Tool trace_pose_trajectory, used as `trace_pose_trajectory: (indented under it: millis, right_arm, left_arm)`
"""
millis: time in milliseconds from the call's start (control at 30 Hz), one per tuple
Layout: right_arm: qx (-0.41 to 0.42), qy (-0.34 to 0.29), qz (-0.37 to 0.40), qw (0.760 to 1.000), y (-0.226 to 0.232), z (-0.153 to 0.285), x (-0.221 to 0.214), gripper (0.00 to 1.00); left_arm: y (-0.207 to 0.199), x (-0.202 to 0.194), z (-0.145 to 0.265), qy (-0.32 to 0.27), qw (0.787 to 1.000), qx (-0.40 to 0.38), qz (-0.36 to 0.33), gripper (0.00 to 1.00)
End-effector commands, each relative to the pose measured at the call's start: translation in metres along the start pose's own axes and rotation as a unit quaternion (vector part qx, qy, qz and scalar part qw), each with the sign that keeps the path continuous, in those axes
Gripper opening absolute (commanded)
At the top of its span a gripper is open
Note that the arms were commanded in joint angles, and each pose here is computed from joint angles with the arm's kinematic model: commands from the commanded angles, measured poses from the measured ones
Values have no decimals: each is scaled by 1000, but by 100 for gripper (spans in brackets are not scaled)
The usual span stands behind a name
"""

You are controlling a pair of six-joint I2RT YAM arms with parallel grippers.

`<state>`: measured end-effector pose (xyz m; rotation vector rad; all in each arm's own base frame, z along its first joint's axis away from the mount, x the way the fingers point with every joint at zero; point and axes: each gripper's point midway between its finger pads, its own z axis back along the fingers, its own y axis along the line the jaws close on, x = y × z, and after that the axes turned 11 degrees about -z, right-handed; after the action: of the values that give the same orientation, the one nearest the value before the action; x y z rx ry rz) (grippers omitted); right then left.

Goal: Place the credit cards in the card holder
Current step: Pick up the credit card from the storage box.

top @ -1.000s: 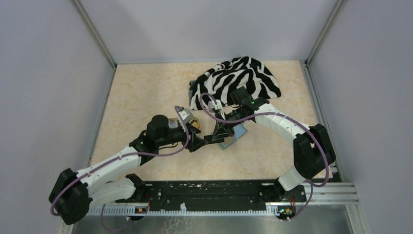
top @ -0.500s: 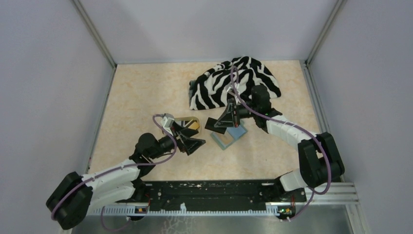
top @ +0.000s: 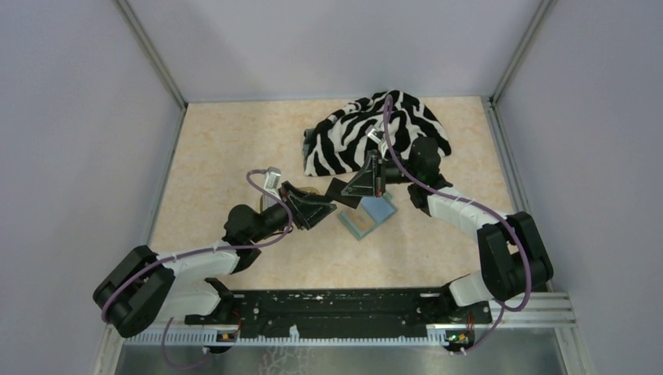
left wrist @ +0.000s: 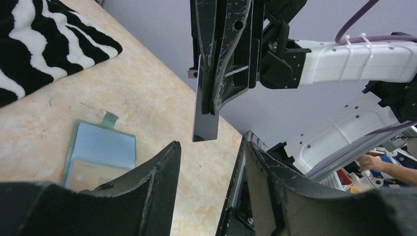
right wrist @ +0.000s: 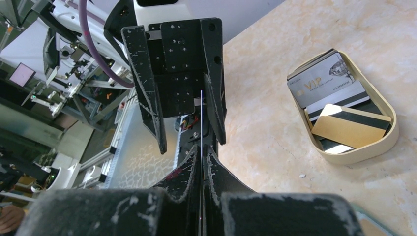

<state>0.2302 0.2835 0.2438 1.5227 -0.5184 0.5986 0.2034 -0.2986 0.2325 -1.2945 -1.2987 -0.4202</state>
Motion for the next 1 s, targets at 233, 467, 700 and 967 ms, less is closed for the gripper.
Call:
trace_pose_trajectory:
  millis: [233, 467, 700, 967]
  right_arm:
    - [26, 12, 36, 999, 15, -5, -2, 0]
    - [35, 27, 58, 997, 18, -6, -6, 5]
    - [17, 82, 147, 986, 13, 4, -12, 53]
    - [2, 113, 225, 968, 11, 16, -20, 71]
  left_arm:
    - [-9, 23, -19, -33, 999, -25, -3, 29]
    - [-10, 23, -17, -33, 999, -27, -14, 0]
    - [4, -10, -6, 78, 996, 11, -34, 0]
    - [-2, -46, 17, 247, 964, -24, -96, 0]
